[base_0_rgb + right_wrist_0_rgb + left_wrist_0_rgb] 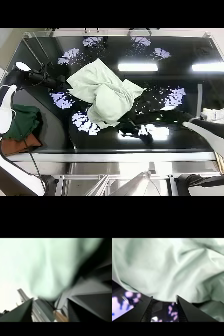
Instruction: Fold the shirts.
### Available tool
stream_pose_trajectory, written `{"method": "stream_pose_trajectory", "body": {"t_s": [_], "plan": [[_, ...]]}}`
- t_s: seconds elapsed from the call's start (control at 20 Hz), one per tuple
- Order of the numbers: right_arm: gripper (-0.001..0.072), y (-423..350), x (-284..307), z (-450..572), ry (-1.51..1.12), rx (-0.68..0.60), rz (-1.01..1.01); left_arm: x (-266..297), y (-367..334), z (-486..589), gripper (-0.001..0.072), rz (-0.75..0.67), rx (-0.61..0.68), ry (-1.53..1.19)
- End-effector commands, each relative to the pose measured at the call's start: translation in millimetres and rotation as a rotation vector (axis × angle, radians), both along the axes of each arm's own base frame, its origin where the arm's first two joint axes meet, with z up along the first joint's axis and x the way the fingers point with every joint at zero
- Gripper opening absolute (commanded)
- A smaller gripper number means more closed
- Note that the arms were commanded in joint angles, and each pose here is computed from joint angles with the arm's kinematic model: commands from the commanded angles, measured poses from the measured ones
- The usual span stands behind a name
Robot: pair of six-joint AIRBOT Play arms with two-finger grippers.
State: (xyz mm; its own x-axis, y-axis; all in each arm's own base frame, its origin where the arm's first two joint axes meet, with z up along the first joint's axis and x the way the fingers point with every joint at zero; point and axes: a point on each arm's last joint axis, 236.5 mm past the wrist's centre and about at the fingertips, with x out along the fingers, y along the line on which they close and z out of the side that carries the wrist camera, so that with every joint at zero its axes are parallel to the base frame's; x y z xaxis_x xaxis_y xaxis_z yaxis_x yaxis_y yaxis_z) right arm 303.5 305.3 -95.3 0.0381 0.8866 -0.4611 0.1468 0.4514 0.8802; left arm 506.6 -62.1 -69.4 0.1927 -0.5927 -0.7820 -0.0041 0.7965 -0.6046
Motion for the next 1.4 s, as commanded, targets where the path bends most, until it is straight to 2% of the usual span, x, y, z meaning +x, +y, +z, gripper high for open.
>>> {"method": "stream_pose_trajectory", "body": {"t_s": [0.0,0.05,0.1,0.2,0.25,0.4,0.45,0.5,0.65,0.95,1.05,1.2,1.35], "plan": [[0.0382,46.3,6.4,-8.8,0.003,0.049,0.032,22.3,8.3,-12.9,0.0312,0.021,0.009,-0.025],[0.0381,53.5,12.2,-6.4,0.000,0.059,0.034,26.2,5.6,-15.4,0.0312,0.019,0.010,-0.031],[0.0305,56.8,17.4,-2.2,-0.014,0.066,0.036,28.8,2.1,-17.8,0.0312,0.017,0.013,-0.037],[0.0044,59.2,25.4,7.9,-0.039,0.085,0.039,31.8,-3.9,-23.8,0.0312,0.013,0.019,-0.042],[0.0018,59.5,26.1,11.9,-0.040,0.099,0.044,32.3,-7.6,-27.5,0.0312,0.010,0.020,-0.040],[0.0017,61.9,17.7,21.9,-0.024,0.143,0.077,27.9,-20.4,-45.8,0.0308,-0.011,0.016,-0.009],[0.0017,63.2,13.5,26.3,-0.017,0.162,0.093,24.7,-23.2,-51.6,0.0191,-0.019,0.012,0.008],[0.0017,64.1,9.9,31.2,-0.015,0.178,0.108,21.4,-27.5,-53.5,0.0003,-0.030,0.005,0.020],[0.0017,63.7,5.8,54.1,-0.036,0.225,0.138,31.3,-37.1,-25.7,0.0018,-0.014,-0.061,-0.034],[0.0016,11.1,23.8,174.4,-0.277,0.369,0.143,41.6,-56.6,182.0,0.0017,-0.048,-0.461,-0.432],[0.0016,-26.0,35.0,222.9,-0.400,0.385,0.088,30.7,-47.6,229.1,0.0017,-0.060,-0.460,-0.524],[0.0016,-71.1,33.2,271.6,-0.508,0.394,0.039,-6.4,-46.5,260.1,0.0015,-0.136,-0.458,-0.503],[0.0016,-101.7,-2.3,366.8,-0.721,0.567,0.023,-61.3,-62.5,335.0,0.0015,-0.259,-0.536,-0.600]]}}
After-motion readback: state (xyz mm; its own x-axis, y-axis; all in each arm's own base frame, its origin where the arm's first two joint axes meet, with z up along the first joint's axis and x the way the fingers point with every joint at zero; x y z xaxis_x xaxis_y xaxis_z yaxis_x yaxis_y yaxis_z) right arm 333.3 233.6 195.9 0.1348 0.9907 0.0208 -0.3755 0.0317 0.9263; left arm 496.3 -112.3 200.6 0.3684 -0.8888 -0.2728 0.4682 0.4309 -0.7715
